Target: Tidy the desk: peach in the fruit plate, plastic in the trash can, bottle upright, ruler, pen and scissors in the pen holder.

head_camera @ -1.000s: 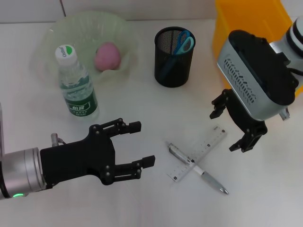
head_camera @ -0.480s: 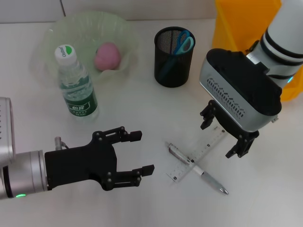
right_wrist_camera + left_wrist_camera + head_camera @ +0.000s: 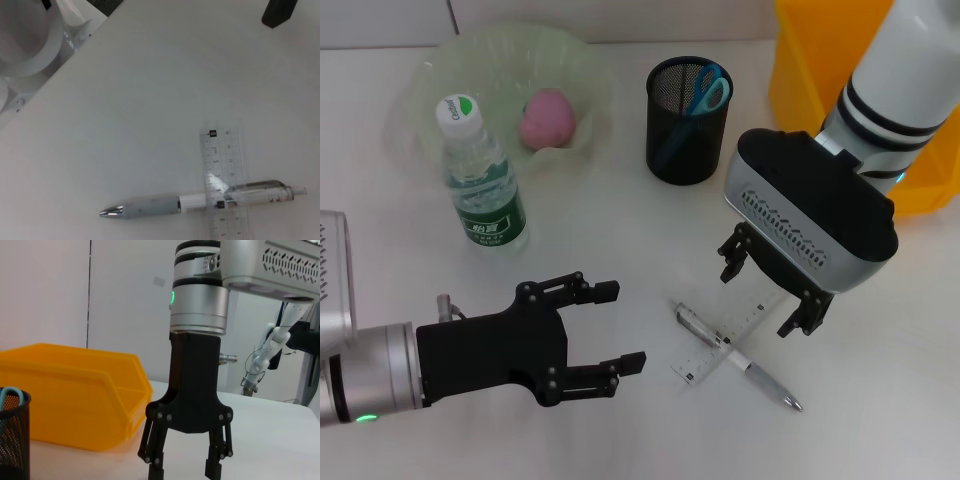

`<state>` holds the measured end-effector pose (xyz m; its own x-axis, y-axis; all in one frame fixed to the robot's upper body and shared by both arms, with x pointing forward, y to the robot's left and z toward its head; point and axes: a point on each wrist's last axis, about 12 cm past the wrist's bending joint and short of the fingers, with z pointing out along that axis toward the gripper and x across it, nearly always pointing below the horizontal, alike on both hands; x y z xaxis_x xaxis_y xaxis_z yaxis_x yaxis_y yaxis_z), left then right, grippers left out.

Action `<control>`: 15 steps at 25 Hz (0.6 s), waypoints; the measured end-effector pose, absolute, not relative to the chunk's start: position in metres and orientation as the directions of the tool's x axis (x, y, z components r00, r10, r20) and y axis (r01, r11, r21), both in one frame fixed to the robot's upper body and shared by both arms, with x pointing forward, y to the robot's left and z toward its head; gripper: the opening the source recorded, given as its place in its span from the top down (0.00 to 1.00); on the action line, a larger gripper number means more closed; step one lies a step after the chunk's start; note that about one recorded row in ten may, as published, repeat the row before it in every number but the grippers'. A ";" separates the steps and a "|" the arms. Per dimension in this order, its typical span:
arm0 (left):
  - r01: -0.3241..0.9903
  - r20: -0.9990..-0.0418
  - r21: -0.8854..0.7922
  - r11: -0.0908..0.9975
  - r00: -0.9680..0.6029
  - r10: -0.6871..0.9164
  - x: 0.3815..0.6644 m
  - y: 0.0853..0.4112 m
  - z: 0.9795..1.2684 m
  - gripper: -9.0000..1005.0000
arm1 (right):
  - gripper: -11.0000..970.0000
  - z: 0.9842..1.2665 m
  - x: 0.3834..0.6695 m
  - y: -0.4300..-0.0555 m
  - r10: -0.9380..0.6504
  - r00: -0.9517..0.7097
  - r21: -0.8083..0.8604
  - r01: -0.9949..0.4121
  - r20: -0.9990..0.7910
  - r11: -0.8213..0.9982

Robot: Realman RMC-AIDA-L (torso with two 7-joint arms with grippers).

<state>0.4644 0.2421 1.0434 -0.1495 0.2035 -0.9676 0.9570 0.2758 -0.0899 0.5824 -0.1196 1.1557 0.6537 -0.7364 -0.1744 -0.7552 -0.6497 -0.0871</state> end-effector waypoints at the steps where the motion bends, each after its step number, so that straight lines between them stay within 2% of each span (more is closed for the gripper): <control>1: 0.957 -0.968 -0.090 0.276 -0.150 0.203 0.464 0.242 1.043 0.20 | 0.14 1.153 0.583 -0.119 -0.733 0.657 -0.085 -0.752 -0.173 -0.654; 15: 0.948 -0.963 -0.093 0.304 -0.163 0.213 0.466 0.244 1.040 0.20 | 0.15 1.137 0.587 -0.110 -0.703 0.684 -0.057 -0.723 -0.196 -0.688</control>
